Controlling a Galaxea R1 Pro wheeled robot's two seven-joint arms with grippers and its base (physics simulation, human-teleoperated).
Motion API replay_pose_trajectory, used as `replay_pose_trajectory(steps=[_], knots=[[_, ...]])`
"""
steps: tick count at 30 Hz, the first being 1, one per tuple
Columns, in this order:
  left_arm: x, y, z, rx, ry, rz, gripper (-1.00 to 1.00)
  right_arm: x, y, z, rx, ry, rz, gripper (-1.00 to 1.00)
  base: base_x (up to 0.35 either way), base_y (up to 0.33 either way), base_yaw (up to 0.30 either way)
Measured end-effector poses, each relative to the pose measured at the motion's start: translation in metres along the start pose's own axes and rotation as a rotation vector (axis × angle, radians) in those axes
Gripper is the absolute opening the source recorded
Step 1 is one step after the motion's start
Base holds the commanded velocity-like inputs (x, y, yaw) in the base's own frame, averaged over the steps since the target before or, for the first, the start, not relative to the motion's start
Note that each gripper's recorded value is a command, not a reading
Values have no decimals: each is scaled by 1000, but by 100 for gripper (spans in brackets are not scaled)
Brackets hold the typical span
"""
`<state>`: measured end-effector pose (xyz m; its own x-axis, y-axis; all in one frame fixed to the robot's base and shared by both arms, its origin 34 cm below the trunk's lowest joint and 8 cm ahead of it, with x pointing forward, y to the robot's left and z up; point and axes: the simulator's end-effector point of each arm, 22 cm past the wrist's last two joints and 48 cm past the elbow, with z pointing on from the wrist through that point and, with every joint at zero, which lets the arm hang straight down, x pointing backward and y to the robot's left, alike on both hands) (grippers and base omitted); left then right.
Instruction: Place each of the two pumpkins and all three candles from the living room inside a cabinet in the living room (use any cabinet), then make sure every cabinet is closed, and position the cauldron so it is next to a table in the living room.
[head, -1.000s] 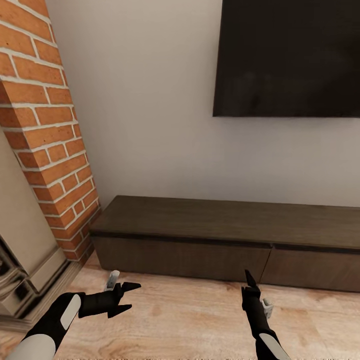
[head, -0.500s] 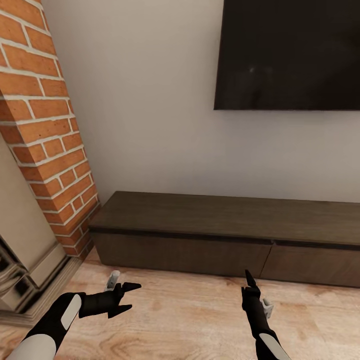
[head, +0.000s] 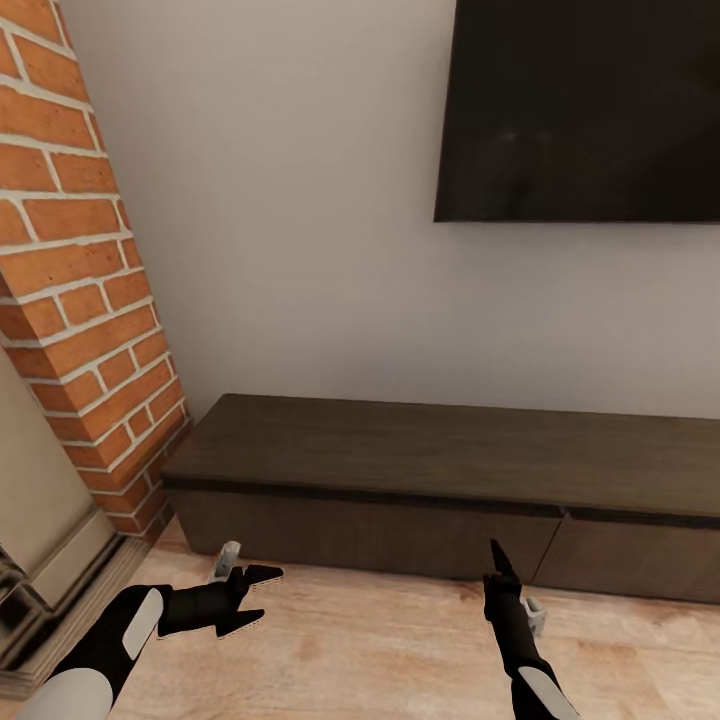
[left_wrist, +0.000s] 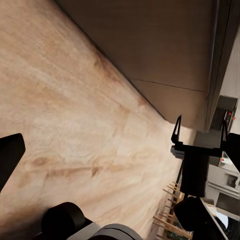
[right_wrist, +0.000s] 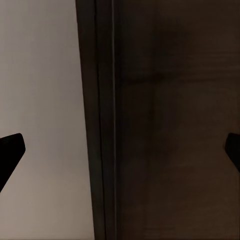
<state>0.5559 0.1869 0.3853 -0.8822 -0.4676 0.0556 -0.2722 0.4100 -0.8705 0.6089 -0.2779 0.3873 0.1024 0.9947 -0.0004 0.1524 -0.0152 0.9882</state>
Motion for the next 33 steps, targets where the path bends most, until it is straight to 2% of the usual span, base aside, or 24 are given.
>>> replay_pose_trajectory(steps=[6, 15, 18, 22, 33], knots=[[0, 0, 0, 1, 0, 0, 100, 1, 0, 0, 0, 2, -2, 100, 243, 0, 0], [1, -1, 1, 4, 4, 2, 100, 1, 0, 0, 0, 4, -4, 100, 36, 0, 0], [10, -6, 11, 14, 24, 0, 100, 1, 0, 0, 0, 5, -5, 100, 2, 0, 0], [34, -15, 34, 19, 86, 18, 100, 2, 0, 0, 0, 6, -5, 100, 0, 0, 0], [46, -23, 40, 49, 117, 26, 100, 3, 0, 0, 0, 8, -7, 100, 23, 0, 0]])
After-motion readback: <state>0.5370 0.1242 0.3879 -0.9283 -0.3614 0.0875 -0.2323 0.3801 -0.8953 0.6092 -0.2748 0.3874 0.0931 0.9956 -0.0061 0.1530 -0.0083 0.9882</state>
